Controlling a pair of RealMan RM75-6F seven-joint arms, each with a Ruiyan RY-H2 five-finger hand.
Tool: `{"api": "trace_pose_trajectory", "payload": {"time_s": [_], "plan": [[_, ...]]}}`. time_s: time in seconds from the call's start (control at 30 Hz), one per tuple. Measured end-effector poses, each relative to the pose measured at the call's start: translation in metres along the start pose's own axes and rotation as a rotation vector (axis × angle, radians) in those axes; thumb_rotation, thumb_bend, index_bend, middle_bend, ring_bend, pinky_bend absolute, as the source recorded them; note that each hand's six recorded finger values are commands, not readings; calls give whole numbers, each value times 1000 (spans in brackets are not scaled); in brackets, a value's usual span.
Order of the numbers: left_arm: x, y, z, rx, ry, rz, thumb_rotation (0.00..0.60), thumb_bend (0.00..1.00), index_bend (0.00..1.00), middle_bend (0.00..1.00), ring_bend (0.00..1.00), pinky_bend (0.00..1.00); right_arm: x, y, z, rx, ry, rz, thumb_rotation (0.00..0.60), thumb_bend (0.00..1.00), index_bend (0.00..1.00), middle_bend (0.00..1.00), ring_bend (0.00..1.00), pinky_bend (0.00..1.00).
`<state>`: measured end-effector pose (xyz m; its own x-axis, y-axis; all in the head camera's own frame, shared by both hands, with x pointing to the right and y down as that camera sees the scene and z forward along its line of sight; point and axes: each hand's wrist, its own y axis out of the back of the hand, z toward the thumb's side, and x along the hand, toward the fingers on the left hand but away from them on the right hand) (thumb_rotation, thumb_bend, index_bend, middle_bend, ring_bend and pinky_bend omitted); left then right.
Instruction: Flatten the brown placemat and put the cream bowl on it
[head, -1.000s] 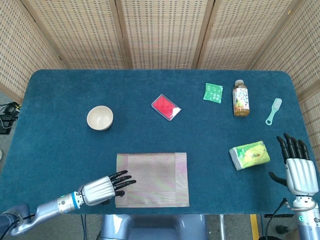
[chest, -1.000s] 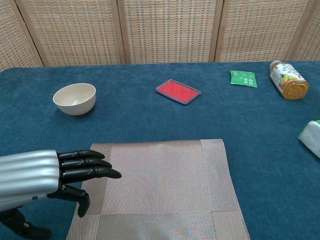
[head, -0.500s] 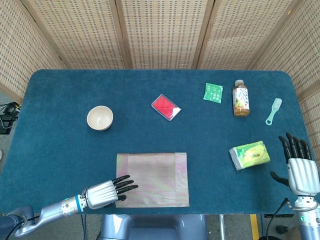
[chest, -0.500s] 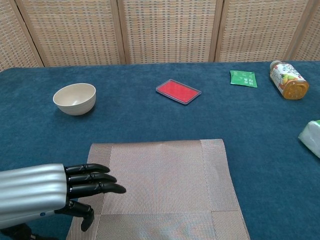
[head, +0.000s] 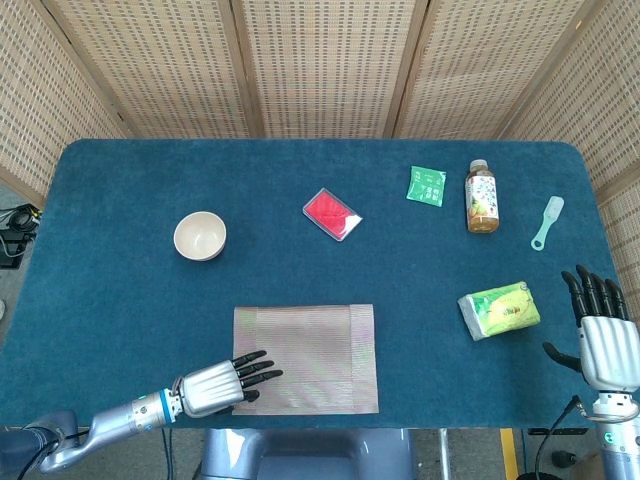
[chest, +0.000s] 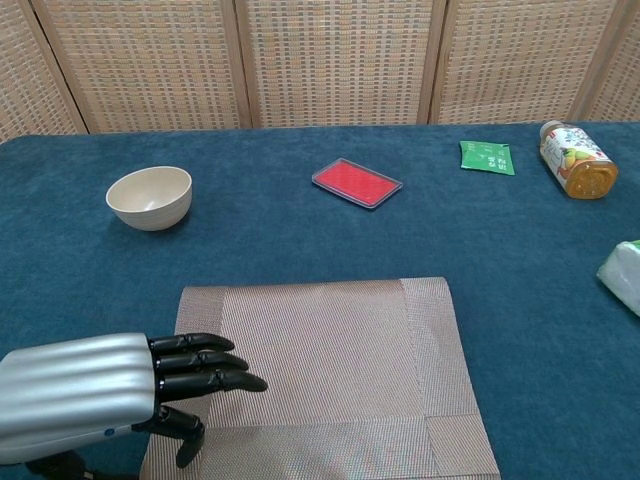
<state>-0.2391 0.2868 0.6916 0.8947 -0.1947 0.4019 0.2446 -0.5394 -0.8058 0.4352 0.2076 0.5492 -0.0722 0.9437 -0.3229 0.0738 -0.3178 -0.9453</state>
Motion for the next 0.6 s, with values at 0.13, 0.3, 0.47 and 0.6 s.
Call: {"api": "trace_pose_trajectory", "payload": {"time_s": [0.13, 0.3, 0.47, 0.6], "plan": [[2, 0, 1, -4, -3, 2, 600, 337, 463, 0, 0, 0, 0, 0, 0, -1, 0, 0, 600, 0, 0, 0, 0, 0], [3, -1, 1, -2, -3, -1, 600, 366, 465, 0, 0, 0, 0, 0, 0, -1, -1, -1, 600, 0, 0, 0, 0, 0], [4, -2, 1, -2, 0, -4, 600, 403, 465, 0, 0, 0, 0, 1, 0, -1, 0, -1, 600, 0, 0, 0, 0, 0], [5, -3, -2, 5, 7, -9, 600, 420, 465, 0, 0, 0, 0, 1, 0, -3, 0, 0, 600, 0, 0, 0, 0, 0]]}}
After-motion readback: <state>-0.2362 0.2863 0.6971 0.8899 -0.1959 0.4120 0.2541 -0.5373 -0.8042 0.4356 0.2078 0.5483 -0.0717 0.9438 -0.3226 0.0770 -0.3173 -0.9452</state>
